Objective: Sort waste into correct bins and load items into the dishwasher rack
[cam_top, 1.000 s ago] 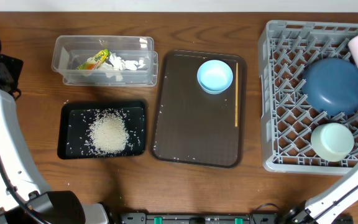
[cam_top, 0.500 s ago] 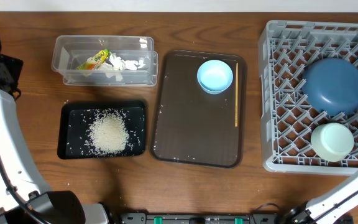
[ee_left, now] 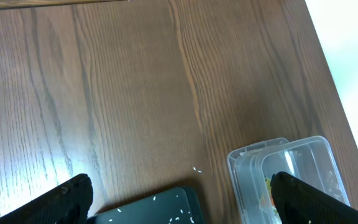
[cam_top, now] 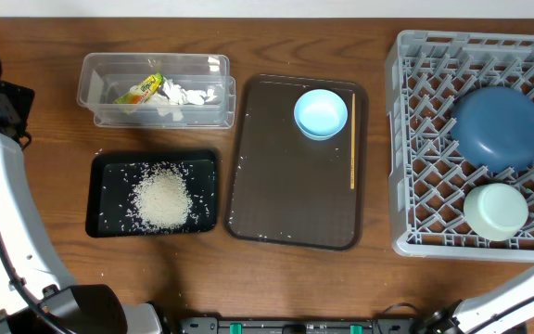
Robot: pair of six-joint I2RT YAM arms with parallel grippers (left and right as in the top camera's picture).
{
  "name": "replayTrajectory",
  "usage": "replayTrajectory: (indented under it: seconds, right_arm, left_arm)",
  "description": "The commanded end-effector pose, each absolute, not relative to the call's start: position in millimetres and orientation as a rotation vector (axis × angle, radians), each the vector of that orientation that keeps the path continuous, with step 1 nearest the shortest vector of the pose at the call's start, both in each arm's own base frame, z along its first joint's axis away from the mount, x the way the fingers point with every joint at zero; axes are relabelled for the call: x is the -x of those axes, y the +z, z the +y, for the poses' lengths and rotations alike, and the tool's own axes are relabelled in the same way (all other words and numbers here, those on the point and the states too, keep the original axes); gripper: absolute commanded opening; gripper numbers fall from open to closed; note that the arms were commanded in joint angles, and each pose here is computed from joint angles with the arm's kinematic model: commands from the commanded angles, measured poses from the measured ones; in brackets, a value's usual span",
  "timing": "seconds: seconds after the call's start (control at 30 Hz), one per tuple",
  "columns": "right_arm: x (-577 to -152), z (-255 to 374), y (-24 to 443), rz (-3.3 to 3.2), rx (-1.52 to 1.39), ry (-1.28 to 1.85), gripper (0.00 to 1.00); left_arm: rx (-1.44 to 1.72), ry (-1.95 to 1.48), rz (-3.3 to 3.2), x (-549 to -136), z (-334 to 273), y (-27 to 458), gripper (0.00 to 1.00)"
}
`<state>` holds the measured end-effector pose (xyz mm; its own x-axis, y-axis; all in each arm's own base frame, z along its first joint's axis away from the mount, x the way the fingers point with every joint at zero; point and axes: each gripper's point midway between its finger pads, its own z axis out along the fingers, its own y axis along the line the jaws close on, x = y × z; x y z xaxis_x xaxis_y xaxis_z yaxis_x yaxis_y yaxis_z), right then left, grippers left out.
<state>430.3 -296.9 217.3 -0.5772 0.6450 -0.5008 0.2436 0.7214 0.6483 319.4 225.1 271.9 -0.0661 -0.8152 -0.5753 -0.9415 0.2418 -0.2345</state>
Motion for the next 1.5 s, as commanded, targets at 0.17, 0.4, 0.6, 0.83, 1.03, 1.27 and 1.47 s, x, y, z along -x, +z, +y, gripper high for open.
replayTrajectory:
  seconds: [0.17, 0.4, 0.6, 0.83, 1.03, 1.27, 1.47]
  right_arm:
    - [-436, -265, 268, 2.212, -0.722, 0.415, 0.01]
    - [-472, -170, 283, 2.305, -0.525, 0.362, 0.04]
    - [-492, 21, 335, 2.193, 0.074, 0.871, 0.99]
    - [-499, 122, 311, 2.297, 0.192, 0.714, 0.81]
    - [-469, 122, 259, 2.538, -0.056, 0.117, 0.79]
    - [-431, 165, 204, 2.709, 0.006, -0.014, 0.64]
    - [-412, 159, 140, 2.852, -0.049, -0.12, 0.51]
  left_arm:
    - [1.607, 0.275, 1.905, -318, 226, 271, 0.93]
    - [1.607, 0.275, 1.905, -318, 226, 271, 0.94]
    - [1.607, 0.275, 1.905, -318, 226, 271, 0.93]
    - [1.607, 0.275, 1.905, -318, 226, 271, 0.93]
    - [1.607, 0.275, 1.905, -318, 226, 271, 0.94]
    - [1.607, 0.275, 1.905, -318, 226, 271, 0.93]
    - [1.607, 0.275, 1.905, -318, 226, 271, 0.93]
